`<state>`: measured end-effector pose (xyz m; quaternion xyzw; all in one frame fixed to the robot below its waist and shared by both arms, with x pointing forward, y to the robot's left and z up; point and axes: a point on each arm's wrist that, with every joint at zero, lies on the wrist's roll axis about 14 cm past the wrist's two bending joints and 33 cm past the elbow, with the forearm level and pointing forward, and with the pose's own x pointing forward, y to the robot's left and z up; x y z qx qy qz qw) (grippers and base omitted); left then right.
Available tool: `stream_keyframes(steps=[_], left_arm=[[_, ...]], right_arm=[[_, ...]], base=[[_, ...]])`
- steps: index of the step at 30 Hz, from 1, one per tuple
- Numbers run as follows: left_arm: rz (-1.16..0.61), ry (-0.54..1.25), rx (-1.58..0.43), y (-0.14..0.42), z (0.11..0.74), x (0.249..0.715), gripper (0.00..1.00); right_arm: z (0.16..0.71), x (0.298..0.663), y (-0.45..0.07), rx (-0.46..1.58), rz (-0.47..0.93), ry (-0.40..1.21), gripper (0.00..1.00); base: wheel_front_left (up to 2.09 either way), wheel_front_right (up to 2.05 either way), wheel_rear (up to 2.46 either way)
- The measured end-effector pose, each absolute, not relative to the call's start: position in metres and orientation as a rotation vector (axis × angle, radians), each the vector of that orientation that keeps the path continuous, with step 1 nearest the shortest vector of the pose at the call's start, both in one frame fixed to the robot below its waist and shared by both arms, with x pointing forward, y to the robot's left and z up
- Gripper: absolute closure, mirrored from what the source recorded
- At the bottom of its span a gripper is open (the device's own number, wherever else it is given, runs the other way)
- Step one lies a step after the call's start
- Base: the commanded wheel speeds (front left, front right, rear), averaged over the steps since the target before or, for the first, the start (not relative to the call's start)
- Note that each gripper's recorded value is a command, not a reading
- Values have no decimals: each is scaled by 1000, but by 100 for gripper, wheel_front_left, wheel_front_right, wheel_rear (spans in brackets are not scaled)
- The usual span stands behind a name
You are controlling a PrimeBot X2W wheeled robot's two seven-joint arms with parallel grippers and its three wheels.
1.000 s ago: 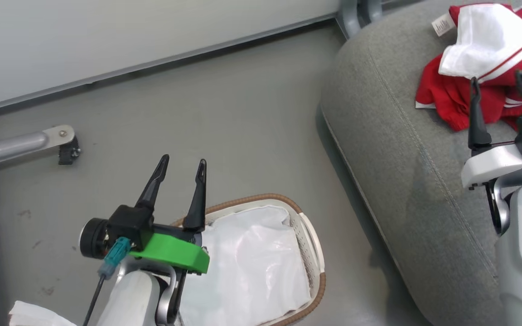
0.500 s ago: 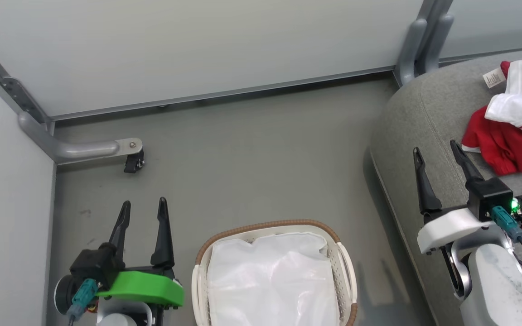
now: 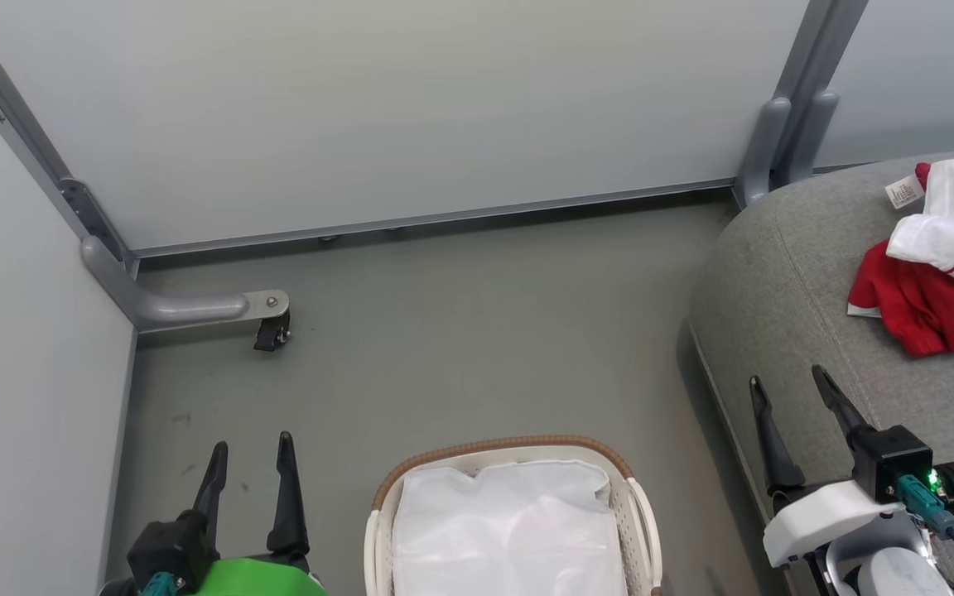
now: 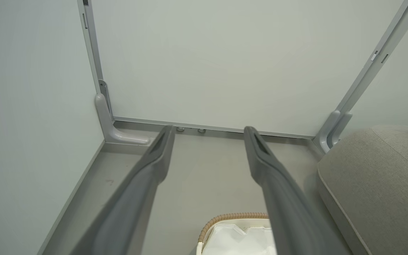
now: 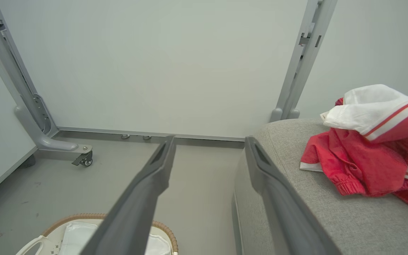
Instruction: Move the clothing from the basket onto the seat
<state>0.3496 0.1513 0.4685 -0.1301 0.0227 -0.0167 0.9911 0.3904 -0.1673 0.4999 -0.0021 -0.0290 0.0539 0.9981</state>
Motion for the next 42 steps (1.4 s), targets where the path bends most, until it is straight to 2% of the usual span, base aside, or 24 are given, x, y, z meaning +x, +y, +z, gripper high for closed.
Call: stream_keyframes(steps=[16, 17, 23, 42], left_arm=[[-45, 46, -265, 148, 469, 349, 0], [-46, 46, -266, 149, 469, 349, 100], [-22, 104, -307, 152, 453, 345, 100], [56, 149, -631, 167, 449, 350, 100]], right_arm=[[503, 385, -165, 14, 114, -67, 0], [503, 385, -165, 14, 114, -67, 100], [477, 377, -166, 78, 92, 24, 100], [476, 378, -182, 457, -3, 55, 100]], base=[[0, 0, 0], [0, 0, 0], [0, 0, 0], [0, 0, 0]])
